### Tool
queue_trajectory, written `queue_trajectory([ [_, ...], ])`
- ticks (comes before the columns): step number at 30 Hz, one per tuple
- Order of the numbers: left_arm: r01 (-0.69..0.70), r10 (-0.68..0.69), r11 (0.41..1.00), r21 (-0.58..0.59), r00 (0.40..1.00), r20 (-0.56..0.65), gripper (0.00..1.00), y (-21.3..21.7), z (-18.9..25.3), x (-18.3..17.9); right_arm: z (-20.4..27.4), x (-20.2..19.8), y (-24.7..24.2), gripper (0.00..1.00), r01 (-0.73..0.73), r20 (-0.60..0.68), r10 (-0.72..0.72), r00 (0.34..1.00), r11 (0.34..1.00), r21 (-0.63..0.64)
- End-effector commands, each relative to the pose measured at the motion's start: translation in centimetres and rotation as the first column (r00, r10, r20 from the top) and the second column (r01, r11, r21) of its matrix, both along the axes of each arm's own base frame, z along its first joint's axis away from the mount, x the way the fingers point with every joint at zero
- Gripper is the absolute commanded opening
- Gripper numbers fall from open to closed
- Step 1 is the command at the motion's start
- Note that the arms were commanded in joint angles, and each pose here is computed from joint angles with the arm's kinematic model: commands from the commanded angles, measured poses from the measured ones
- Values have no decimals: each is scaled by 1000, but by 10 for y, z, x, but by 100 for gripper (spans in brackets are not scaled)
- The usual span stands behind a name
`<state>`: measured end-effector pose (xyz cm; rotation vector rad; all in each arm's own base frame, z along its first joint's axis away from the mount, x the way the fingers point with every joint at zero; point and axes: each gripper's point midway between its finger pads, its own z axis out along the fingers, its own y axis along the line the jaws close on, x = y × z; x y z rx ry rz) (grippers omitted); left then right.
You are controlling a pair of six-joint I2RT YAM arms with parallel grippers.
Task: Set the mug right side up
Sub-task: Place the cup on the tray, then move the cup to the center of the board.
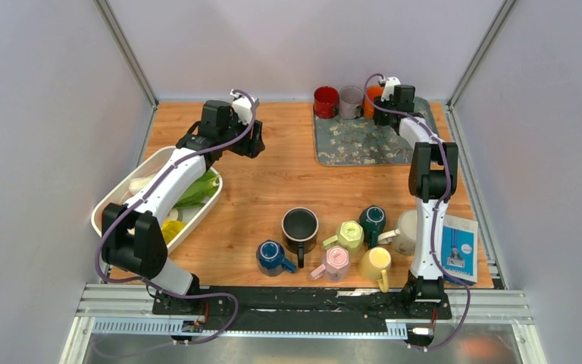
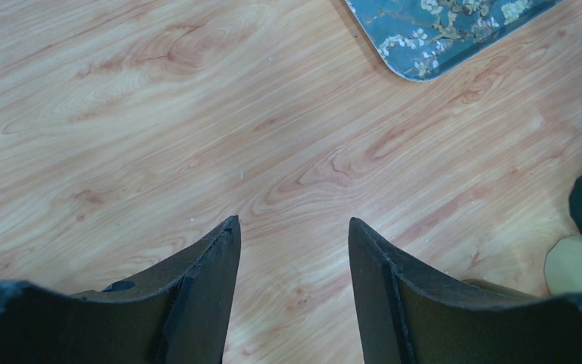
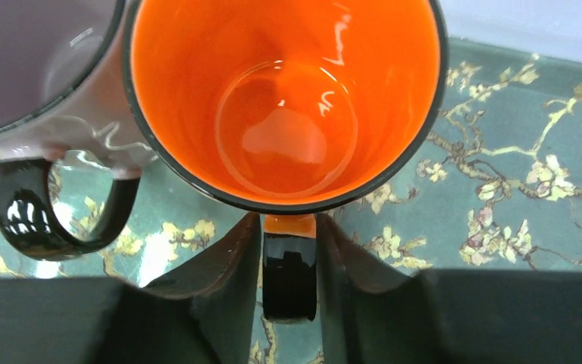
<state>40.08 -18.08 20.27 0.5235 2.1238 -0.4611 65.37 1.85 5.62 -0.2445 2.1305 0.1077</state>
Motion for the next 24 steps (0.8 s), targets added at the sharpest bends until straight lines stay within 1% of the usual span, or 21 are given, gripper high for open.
queue_trajectory([
  [1, 22, -20, 999, -25, 998, 63, 62, -3, 27, 3, 51, 20, 4, 46, 12, 145, -13, 989, 1000, 12],
  [3, 22, -20, 999, -25, 998, 61, 62, -3, 26, 3, 64, 15, 3, 59, 15, 153, -16, 988, 1000, 6],
  [4, 22, -20, 999, -25, 998, 61, 62, -3, 26, 3, 71, 12, 3, 64, 12, 157, -13, 988, 1000, 2],
  [6, 24, -22, 999, -25, 998, 61, 62, -3, 24, 3, 90, 3, 2, 70, 10, 170, -9, 985, 1000, -6],
  [11, 41, -41, 999, 6, 998, 48, 65, -1, 9, -1, 145, -37, 6, 76, -18, 201, 18, 980, 1000, -4],
  [13, 68, -70, 997, 29, 996, 50, 65, 0, 3, -4, 155, -64, 17, 79, -85, 191, 81, 978, 996, 15],
  [15, 84, -86, 995, 48, 995, 51, 65, 1, -3, -7, 169, -95, 35, 82, -204, 192, 194, 962, 978, 32],
  [17, 87, -90, 995, 58, 995, 54, 65, 3, -7, -9, 179, -129, 52, 85, -316, 183, 303, 935, 947, 48],
  [20, 99, -102, 993, 61, 994, 45, 65, 3, -13, -11, 180, -186, 79, 88, -493, 147, 477, 867, 864, 104],
  [22, 128, -131, 990, 53, 990, 43, 65, -1, -14, -13, 177, -226, 96, 89, -605, 117, 593, 797, 783, 146],
  [24, 162, -163, 986, 38, 986, 39, 65, -7, -15, -15, 170, -262, 102, 90, -692, 81, 688, 721, 710, 133],
])
